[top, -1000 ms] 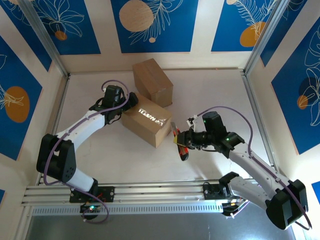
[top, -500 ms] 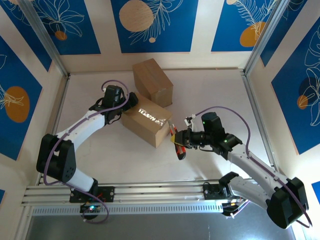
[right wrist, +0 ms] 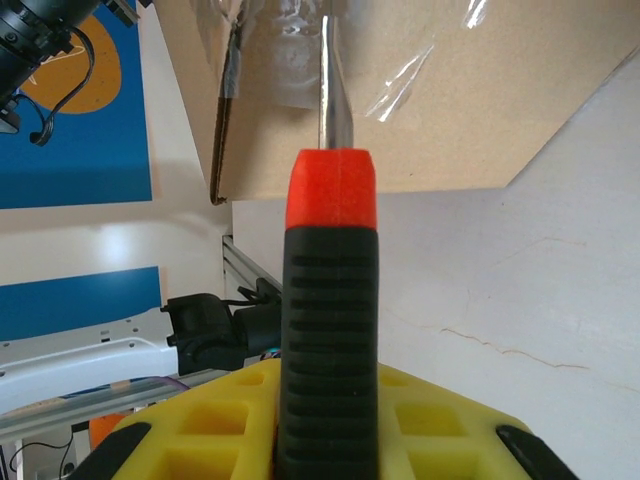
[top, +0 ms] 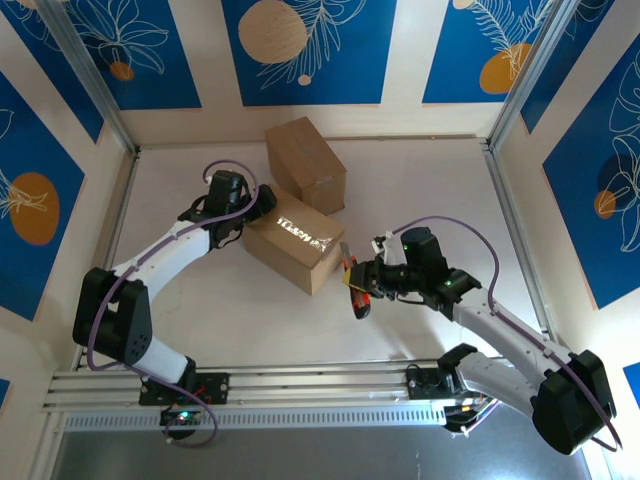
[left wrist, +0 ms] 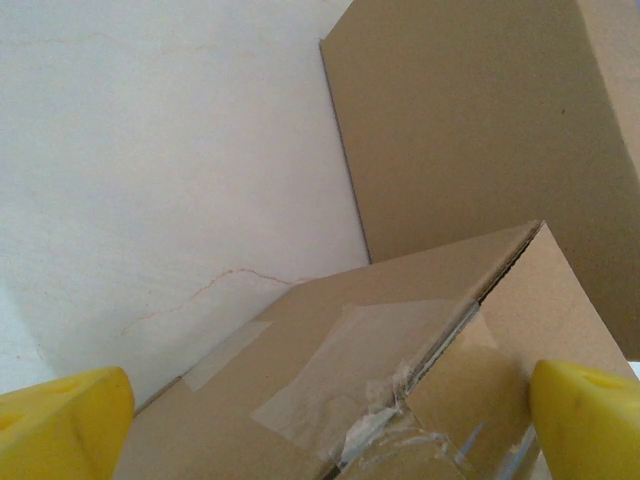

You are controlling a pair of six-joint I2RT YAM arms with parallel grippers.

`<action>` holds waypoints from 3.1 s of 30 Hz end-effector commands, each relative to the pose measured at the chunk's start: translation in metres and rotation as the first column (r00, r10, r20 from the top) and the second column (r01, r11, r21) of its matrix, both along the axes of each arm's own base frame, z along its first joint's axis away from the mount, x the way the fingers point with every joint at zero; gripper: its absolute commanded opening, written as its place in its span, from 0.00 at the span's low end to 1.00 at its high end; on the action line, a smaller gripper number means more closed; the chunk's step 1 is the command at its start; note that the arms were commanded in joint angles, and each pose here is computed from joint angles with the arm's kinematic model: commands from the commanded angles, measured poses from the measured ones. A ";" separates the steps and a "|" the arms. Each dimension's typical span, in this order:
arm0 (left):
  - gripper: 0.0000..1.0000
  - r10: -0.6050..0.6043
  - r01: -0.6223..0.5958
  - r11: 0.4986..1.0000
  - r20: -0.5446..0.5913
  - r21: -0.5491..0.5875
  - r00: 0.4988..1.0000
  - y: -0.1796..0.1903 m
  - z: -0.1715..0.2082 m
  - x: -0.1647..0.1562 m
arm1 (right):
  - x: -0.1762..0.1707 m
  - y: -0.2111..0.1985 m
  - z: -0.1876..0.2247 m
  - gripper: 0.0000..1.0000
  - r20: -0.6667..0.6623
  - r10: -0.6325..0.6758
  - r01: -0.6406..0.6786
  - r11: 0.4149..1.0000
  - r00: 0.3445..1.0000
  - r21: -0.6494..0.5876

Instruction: Unpack the express box

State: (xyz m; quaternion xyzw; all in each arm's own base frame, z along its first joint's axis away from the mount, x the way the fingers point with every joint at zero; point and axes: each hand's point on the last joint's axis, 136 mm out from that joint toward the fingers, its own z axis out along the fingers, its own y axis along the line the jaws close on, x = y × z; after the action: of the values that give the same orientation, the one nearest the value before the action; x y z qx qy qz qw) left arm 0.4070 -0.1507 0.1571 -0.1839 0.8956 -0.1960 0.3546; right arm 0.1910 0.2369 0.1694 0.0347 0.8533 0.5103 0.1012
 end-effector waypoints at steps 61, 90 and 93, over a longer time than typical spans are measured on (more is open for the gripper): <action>1.00 0.042 0.010 0.989 -0.339 0.149 0.940 0.020 -0.102 -0.066 | -0.008 0.029 0.012 0.00 0.029 0.065 -0.068 0.992 0.997 0.109; 1.00 0.065 0.001 0.983 -0.357 0.181 0.932 0.010 -0.122 -0.074 | -0.040 0.044 0.012 0.00 -0.025 0.162 -0.156 0.975 0.986 0.161; 1.00 0.065 0.000 0.983 -0.357 0.181 0.932 0.010 -0.121 -0.074 | -0.042 0.044 0.012 0.00 -0.031 0.168 -0.161 0.973 0.985 0.164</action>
State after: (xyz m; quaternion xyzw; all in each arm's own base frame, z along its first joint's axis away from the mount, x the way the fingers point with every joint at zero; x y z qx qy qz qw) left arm 0.4115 -0.1526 0.1456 -0.2012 0.8826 -0.1712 0.3890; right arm 0.1879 0.2692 0.1760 0.0445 0.8251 0.5536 0.1036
